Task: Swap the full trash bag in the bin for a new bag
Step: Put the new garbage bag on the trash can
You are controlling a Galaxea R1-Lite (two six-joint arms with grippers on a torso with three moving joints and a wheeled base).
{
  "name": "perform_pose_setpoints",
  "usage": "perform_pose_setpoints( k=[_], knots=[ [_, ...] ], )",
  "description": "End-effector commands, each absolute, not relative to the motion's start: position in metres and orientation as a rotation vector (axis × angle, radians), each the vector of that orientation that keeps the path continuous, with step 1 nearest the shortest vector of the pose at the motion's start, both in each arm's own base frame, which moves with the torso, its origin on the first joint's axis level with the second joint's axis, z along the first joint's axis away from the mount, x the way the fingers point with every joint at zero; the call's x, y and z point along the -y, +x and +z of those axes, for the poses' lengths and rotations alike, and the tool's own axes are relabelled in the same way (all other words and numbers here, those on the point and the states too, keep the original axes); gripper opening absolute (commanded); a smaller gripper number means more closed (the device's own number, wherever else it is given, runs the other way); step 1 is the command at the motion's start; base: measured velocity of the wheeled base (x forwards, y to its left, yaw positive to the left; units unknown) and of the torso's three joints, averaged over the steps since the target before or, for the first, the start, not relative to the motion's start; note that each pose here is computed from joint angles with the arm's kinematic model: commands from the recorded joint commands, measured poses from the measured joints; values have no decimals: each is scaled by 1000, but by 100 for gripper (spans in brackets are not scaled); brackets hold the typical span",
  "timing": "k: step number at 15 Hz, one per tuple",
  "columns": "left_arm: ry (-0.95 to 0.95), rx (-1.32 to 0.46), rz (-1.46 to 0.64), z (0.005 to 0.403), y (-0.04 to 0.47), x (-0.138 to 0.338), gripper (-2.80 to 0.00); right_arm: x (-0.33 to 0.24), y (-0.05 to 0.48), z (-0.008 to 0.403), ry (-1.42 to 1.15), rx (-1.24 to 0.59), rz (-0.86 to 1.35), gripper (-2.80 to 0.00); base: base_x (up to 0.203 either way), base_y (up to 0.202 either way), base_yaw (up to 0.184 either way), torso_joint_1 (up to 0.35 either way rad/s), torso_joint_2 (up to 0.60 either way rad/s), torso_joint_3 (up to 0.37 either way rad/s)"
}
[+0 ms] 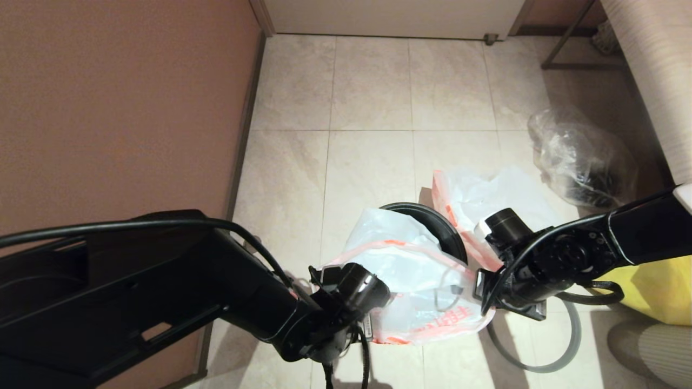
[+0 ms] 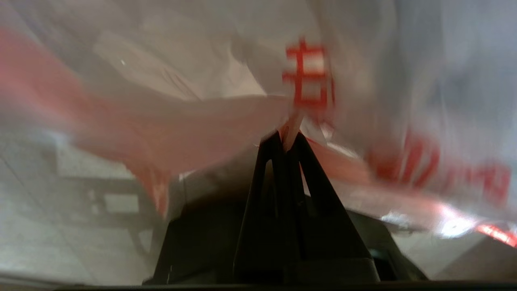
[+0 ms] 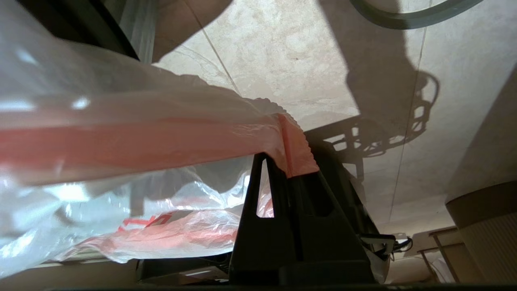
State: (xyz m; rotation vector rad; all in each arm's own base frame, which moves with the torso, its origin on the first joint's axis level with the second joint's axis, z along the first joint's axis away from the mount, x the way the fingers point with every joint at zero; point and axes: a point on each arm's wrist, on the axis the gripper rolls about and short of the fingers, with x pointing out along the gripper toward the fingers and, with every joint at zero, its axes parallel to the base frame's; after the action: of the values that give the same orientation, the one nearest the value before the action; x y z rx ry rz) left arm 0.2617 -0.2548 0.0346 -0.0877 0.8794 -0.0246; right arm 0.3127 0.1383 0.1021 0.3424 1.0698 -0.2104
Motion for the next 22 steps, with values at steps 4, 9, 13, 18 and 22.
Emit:
perform_pose_setpoints(
  k=[4, 9, 13, 18, 22],
  knots=[
    [-156, -788, 18, 45, 286, 253, -280, -142, 337, 104, 317, -944, -251, -280, 0, 0, 0, 0, 0, 0],
    [-223, -707, -17, 46, 280, 253, -280, -130, 331, 133, 326, -844, -263, -280, 0, 0, 0, 0, 0, 0],
    [-218, -714, -7, 40, 282, 251, -280, -123, 340, 131, 262, -794, -282, -280, 0, 0, 0, 0, 0, 0],
    [-201, -725, -13, 37, 278, 252, 0, -123, 328, 119, 235, -845, -284, -280, 0, 0, 0, 0, 0, 0],
    [-197, -728, -13, 35, 278, 252, 0, -125, 311, 102, 189, -914, -275, -280, 0, 0, 0, 0, 0, 0]
  ],
)
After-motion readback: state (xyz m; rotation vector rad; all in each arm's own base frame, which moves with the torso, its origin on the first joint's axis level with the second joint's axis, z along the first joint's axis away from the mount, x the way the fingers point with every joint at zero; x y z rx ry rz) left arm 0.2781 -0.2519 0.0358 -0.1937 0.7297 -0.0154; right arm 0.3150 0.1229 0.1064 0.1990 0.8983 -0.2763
